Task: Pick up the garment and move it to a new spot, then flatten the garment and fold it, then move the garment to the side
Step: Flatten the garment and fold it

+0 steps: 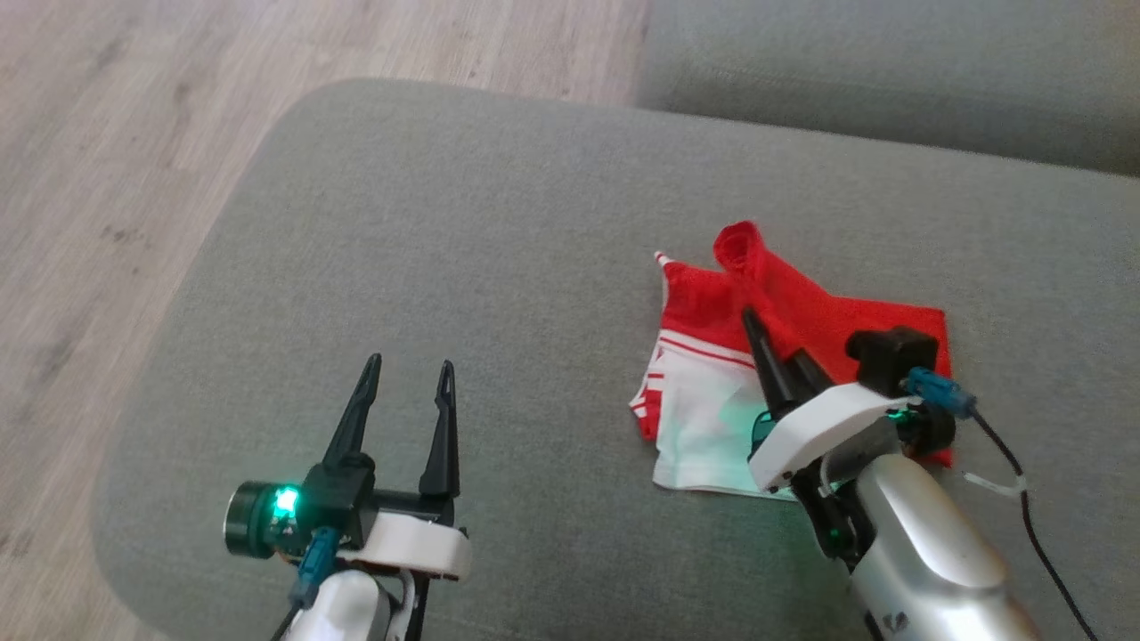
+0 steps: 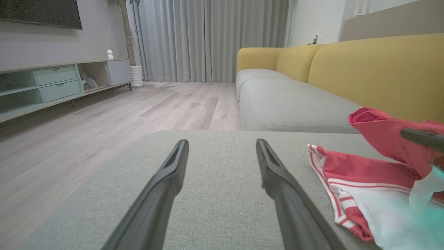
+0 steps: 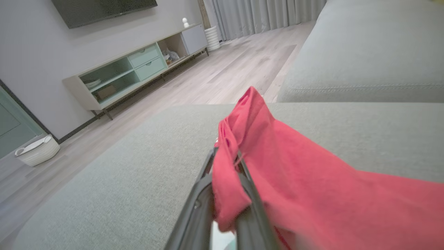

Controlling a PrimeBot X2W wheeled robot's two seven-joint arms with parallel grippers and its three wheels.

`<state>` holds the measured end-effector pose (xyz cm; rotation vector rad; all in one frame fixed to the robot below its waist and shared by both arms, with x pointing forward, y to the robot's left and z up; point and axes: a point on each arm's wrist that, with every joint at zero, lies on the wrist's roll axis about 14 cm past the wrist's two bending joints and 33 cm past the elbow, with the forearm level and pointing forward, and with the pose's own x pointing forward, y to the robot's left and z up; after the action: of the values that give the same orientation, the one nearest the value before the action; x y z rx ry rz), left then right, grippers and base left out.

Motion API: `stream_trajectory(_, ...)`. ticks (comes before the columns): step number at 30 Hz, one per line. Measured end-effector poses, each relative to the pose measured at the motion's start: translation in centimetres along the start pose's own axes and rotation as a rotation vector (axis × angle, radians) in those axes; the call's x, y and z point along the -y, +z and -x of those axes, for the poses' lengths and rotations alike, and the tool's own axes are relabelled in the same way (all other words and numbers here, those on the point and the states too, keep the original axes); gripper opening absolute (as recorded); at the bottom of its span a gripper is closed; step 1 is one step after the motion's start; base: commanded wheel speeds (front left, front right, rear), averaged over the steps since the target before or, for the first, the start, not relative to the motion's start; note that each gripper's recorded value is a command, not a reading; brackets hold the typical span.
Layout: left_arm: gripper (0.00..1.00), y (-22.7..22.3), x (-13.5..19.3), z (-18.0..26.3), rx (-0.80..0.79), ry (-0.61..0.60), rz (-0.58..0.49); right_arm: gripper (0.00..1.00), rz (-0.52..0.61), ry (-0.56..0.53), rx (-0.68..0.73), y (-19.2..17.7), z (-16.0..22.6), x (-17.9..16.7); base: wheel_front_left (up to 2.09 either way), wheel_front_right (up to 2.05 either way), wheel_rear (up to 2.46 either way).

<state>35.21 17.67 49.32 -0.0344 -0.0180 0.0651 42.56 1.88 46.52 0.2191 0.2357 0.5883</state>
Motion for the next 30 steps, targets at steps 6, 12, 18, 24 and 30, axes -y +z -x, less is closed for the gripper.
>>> stream_trajectory(6,1.00,-0.9,-0.9,0.1,-0.031,0.031,-0.001,0.00,0.018,0.073,-0.087,-3.1,-1.1,-1.9,0.00,0.00,0.00)
stream_trajectory(12,1.00,-1.4,-1.6,-0.2,-0.052,0.063,0.006,0.00,0.046,0.127,-0.134,-4.5,-3.2,-2.9,0.00,0.00,0.00)
stream_trajectory(18,1.00,-1.7,-2.4,-0.1,-0.063,0.092,0.014,1.00,0.093,0.174,-0.244,-8.0,-2.5,-3.9,0.00,0.00,0.00)
stream_trajectory(24,1.00,-1.5,-1.9,-0.4,-0.055,0.080,0.014,1.00,0.083,0.214,-0.242,-8.3,-1.3,-5.3,0.00,0.00,0.00)
stream_trajectory(30,1.00,-0.8,-0.6,-0.9,-0.031,0.034,0.009,1.00,0.036,0.127,-0.088,-4.0,-1.4,-3.1,0.00,0.00,0.00)
